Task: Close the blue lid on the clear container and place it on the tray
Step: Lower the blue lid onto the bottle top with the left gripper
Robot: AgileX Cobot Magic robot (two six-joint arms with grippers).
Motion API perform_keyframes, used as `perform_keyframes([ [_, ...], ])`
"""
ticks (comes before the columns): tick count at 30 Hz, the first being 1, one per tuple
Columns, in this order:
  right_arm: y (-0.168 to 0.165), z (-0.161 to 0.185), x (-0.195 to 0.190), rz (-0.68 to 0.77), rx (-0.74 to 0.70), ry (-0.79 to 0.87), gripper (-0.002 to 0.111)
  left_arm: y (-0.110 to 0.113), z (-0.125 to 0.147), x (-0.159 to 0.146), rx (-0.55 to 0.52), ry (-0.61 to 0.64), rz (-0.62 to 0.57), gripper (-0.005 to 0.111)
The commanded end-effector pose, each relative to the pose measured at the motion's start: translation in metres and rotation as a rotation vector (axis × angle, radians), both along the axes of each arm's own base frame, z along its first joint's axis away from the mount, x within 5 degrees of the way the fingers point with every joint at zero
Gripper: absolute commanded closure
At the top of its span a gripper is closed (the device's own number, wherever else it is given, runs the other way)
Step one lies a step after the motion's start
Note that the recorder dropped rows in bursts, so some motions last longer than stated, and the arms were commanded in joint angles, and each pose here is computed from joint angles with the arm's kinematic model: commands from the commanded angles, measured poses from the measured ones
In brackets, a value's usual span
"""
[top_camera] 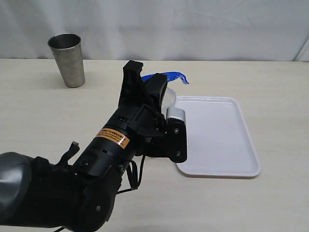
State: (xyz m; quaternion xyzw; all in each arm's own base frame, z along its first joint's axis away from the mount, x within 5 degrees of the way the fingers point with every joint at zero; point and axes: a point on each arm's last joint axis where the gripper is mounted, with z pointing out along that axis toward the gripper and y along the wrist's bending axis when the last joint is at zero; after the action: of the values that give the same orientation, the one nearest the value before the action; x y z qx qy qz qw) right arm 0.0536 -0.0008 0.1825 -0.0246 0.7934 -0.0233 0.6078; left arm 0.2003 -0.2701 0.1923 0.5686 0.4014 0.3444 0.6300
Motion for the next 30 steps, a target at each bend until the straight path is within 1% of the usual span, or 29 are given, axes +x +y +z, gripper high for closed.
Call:
perform_keyframes([
  [1, 0.0, 0.0, 0.0, -0.004, 0.002, -0.008, 0.104, 0.001, -0.001, -0.001, -0.009, 0.023, 0.014, 0.107],
  [7, 0.0, 0.0, 0.0, -0.004, 0.002, -0.008, 0.104, 0.001, -0.01, -0.001, 0.034, 0.114, 0.015, 0.107],
  [17, 0.0, 0.0, 0.0, -0.004, 0.002, -0.008, 0.104, 0.0, -0.012, -0.003, 0.045, 0.128, 0.0, 0.107],
  [24, 0.0, 0.0, 0.0, -0.004, 0.002, -0.008, 0.104, 0.001, -0.013, -0.003, 0.04, 0.142, 0.015, 0.107],
  [30, 0.0, 0.0, 0.0, -0.004, 0.002, -0.008, 0.104, 0.001, -0.018, -0.003, 0.115, 0.175, 0.015, 0.107],
])
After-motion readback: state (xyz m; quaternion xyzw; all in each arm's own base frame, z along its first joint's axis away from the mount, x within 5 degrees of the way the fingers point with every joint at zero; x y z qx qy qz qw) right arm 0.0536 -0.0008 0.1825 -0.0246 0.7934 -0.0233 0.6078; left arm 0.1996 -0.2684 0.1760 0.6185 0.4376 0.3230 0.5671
